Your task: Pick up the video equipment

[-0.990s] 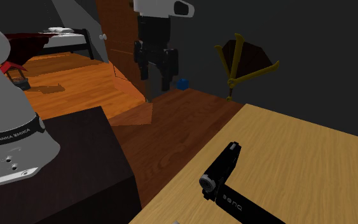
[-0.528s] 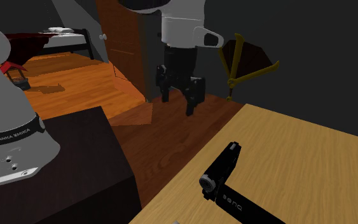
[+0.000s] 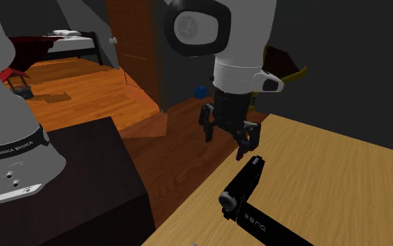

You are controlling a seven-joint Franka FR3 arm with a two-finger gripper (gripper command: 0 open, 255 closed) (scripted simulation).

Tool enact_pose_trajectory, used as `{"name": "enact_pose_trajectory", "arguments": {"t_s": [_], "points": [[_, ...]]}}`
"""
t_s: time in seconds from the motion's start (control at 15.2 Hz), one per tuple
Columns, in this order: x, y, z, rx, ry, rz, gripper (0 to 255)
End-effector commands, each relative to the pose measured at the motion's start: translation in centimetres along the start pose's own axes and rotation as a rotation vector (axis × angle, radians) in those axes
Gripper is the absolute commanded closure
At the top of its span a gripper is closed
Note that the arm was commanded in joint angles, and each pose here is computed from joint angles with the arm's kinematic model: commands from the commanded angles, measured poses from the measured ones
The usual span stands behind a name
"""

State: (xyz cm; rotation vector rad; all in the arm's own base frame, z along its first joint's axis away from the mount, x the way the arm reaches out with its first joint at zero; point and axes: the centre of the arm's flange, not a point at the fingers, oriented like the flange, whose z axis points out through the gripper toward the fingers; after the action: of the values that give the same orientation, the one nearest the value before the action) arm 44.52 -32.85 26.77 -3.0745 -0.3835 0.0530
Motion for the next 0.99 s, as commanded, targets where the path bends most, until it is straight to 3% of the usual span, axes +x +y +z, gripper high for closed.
{"name": "enact_pose_trajectory", "arguments": {"t_s": [0.0, 0.26, 0.92], "points": [[0.7, 2.0, 1.4, -0.001, 0.003, -0.007, 0], [2.0, 6.2, 4.4, -0.005, 0.009, -0.018, 0], [2.2, 6.6, 8.5, -0.005, 0.01, -0.019, 0]]}}
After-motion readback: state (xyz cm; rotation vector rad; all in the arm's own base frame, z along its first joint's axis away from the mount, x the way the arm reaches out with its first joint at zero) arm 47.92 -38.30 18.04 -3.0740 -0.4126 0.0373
